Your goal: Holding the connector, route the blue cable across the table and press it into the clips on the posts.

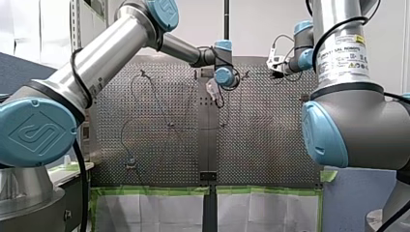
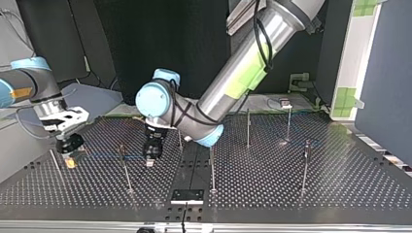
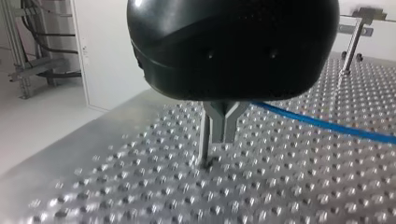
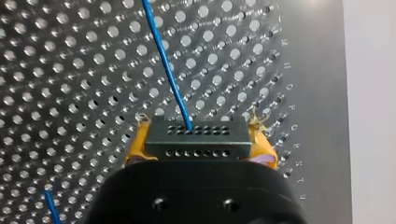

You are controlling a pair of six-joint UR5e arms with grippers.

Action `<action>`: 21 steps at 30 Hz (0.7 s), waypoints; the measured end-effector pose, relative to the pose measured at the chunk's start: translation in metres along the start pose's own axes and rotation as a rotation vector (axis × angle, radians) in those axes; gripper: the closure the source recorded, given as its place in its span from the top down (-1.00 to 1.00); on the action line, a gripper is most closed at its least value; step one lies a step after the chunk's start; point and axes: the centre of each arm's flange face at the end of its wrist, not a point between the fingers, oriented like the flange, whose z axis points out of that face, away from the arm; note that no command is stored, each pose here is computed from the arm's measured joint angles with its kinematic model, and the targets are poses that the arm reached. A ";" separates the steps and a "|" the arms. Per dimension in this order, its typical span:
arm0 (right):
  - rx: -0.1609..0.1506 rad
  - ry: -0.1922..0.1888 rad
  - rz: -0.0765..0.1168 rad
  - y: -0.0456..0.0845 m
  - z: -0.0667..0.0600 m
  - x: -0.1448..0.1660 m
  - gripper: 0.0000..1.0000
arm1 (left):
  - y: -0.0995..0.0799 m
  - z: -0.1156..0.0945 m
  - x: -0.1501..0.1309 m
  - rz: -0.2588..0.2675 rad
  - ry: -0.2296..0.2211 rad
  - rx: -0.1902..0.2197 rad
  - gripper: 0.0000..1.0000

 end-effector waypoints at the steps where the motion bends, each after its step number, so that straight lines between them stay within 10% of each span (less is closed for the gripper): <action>1: -0.001 0.001 0.000 0.002 0.003 0.000 -1.00 | 0.004 0.002 -0.001 0.001 0.000 -0.001 -1.00; 16: -0.001 0.019 -0.009 0.016 0.012 0.008 -1.00 | 0.024 0.012 -0.006 0.011 0.022 0.001 -1.00; 17: 0.000 0.018 -0.009 0.016 0.012 0.008 -1.00 | 0.022 0.010 -0.005 0.012 0.027 0.003 -0.54; 21: 0.005 0.017 -0.009 0.015 0.012 0.008 -1.00 | 0.016 0.005 -0.001 0.015 0.044 0.009 0.03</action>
